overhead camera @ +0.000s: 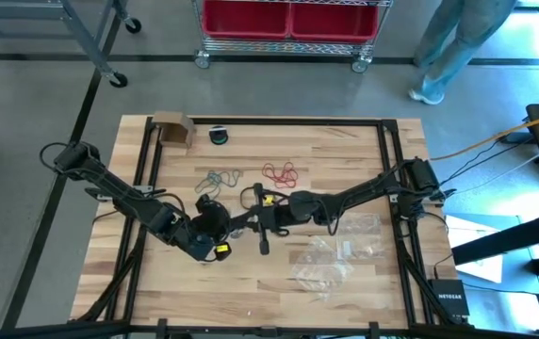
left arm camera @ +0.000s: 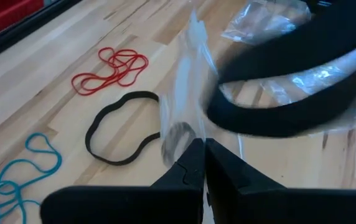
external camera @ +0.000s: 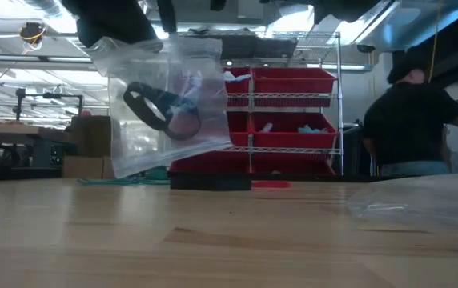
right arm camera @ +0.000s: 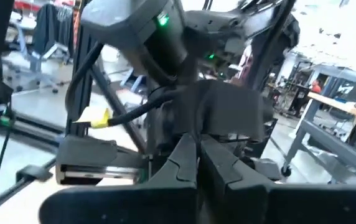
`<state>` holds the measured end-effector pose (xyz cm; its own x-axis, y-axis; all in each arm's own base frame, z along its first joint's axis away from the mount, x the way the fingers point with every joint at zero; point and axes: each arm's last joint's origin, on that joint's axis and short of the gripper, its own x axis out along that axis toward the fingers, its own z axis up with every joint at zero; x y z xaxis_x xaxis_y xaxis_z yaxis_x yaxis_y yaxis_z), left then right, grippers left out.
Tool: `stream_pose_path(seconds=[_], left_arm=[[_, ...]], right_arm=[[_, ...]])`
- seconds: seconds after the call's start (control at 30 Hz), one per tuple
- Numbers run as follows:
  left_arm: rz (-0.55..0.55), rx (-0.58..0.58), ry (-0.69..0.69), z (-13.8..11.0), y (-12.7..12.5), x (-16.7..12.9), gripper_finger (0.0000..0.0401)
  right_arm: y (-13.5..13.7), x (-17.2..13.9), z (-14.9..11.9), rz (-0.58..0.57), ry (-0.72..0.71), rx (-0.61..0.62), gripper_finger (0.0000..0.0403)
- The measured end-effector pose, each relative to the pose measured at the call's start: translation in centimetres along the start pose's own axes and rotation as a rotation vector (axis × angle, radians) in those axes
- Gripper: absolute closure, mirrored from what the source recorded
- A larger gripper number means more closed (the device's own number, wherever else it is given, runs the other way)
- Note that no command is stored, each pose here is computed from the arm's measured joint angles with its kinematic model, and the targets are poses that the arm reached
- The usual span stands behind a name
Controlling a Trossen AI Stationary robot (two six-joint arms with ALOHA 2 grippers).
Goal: Sort rubber bands
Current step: Put the black rubber band into the transparent zip bag
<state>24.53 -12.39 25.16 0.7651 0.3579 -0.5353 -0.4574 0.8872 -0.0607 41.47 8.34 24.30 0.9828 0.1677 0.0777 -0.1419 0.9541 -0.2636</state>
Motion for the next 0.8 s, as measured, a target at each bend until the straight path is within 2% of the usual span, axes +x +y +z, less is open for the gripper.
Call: stream_pose_path(seconds=[0.33,0.5,0.8], left_arm=[[0.000,0.007,0.007,-0.1,0.0,0.0,0.0401],[0.003,0.011,0.010,-0.1,0.1,0.0,0.0401],[0.023,0.013,-0.004,-0.1,0.2,0.1,0.0401]], right_arm=[[0.4,-0.3,-2.6,0.039,0.265,-0.035,0.0402],[0.5,-0.5,-3.2,0.028,0.336,-0.043,0.0402],[0.5,-0.8,-3.8,-0.036,0.427,0.111,0.0402]])
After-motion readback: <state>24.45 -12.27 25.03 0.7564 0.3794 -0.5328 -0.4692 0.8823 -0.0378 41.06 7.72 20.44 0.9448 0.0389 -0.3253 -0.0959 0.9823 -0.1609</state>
